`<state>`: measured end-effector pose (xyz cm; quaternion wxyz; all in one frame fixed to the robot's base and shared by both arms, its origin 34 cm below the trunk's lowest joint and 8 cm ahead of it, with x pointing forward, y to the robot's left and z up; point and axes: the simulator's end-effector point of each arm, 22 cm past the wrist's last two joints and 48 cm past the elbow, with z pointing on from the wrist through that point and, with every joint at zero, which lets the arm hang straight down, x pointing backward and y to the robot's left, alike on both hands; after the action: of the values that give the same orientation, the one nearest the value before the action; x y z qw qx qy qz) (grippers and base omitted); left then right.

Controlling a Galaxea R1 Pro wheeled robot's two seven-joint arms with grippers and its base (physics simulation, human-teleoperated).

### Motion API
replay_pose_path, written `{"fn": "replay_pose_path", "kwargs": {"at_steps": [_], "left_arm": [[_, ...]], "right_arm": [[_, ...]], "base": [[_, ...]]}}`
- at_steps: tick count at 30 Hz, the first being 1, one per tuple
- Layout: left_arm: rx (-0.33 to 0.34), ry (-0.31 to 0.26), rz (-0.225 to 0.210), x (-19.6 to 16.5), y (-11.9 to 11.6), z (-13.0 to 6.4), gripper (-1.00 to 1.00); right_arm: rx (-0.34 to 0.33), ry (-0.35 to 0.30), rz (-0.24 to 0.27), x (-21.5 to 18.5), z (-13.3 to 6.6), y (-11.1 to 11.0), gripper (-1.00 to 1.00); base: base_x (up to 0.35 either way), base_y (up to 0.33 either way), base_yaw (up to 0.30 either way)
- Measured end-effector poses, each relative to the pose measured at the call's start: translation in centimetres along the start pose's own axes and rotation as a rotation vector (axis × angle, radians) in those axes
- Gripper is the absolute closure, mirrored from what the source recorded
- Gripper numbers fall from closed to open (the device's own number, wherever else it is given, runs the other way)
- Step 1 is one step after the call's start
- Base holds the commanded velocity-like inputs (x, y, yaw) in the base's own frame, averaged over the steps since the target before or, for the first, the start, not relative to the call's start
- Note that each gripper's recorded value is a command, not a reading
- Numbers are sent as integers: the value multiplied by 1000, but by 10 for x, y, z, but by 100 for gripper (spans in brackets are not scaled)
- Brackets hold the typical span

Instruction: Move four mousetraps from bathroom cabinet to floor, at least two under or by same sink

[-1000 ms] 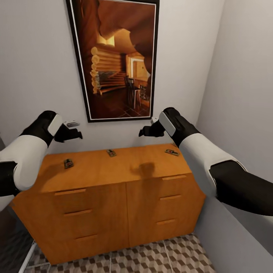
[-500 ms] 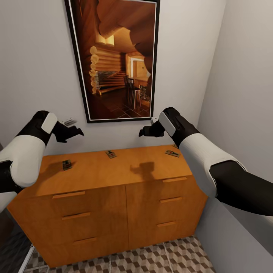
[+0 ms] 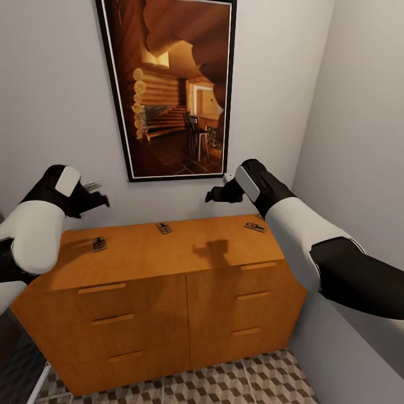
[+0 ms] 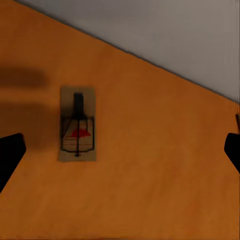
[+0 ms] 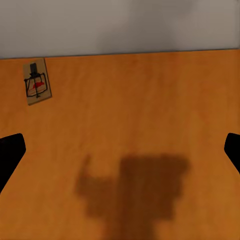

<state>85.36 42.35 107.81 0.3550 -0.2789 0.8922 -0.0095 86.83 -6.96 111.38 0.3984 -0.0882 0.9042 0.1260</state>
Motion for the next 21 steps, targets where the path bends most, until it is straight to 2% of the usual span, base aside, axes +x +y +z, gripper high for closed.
{"fn": "replay_pose_path", "kwargs": {"at_steps": [4, 8, 21], "left_arm": [[-4, 18, -51, 3, 9, 2, -100], [-5, 25, -80, 3, 14, 2, -100], [-11, 7, -104, -5, 21, -2, -100]], "right_arm": [[0, 0, 0, 0, 0, 0, -100], [-1, 0, 0, 0, 0, 0, -100], [-1, 0, 0, 0, 0, 0, -100]], "base": [[0, 0, 0], [0, 0, 0], [0, 0, 0]]}}
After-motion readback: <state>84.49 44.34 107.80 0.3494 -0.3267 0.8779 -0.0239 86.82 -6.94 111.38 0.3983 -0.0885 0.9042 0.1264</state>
